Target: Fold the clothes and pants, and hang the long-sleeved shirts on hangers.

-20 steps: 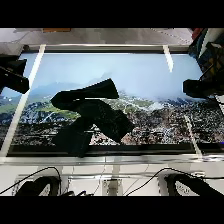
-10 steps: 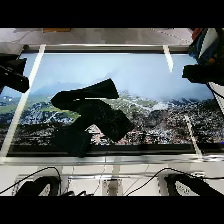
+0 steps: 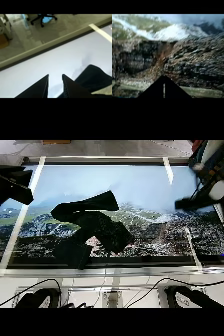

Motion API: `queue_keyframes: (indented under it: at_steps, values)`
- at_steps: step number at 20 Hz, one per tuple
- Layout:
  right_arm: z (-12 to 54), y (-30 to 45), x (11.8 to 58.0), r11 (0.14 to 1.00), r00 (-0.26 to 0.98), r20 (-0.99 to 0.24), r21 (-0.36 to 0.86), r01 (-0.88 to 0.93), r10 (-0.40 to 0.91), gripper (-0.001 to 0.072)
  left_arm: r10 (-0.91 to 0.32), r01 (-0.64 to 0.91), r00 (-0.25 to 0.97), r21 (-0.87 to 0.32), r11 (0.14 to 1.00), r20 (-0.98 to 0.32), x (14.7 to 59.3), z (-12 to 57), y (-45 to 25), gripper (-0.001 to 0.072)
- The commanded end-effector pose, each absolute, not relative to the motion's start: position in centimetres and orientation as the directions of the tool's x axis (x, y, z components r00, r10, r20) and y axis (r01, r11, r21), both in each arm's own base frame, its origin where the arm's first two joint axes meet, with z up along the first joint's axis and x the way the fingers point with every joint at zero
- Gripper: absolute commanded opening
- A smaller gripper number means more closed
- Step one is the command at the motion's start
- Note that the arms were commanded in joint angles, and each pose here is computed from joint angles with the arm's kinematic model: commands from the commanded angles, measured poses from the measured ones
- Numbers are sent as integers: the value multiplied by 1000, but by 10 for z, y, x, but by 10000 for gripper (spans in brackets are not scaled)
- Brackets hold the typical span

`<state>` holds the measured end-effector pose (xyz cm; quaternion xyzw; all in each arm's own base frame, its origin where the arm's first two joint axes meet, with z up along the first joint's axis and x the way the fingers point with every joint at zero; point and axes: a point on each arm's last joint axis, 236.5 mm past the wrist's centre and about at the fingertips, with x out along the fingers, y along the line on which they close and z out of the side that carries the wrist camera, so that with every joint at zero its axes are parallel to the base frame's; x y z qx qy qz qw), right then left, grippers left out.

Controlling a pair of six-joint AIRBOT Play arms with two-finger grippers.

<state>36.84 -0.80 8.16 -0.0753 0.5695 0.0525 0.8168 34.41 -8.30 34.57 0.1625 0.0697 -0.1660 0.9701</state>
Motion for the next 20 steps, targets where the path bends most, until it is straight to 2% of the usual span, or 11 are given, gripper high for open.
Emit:
queue_keyframes:
  at_steps: [1,2,3,4,5,6,9,13,17,20]
  values:
    - [-10,78,295,817,53,-917,325,-476,396,32,-328,399,903,262,879,-276,339,322,-90,196]
    - [-24,102,281,768,18,-870,425,-479,492,34,-330,408,896,257,876,-297,339,315,-90,197]
    - [-39,115,278,772,37,-839,480,-416,542,116,-330,412,891,252,876,-311,340,308,-91,197]
    - [-51,120,283,797,83,-827,503,-335,557,367,-329,415,888,248,876,-322,341,302,-91,197]
    - [-63,121,289,826,129,-826,510,-239,548,545,-329,419,882,242,875,-337,342,295,-91,197]
    - [-72,122,291,842,140,-833,511,-175,535,546,-329,423,877,237,875,-350,344,288,-91,196]
    - [-90,144,287,819,70,-821,553,-154,567,561,-330,434,860,215,875,-389,350,270,-93,196]
    - [-104,169,305,794,13,-811,569,-217,585,561,-348,435,839,132,891,-418,358,256,-98,197]
    - [-112,166,335,803,-12,-838,526,-281,545,561,-347,439,822,113,891,-451,365,243,-99,197]
    - [-112,170,334,743,-112,-825,550,-382,554,561,-352,453,796,99,886,-493,365,230,-101,197]
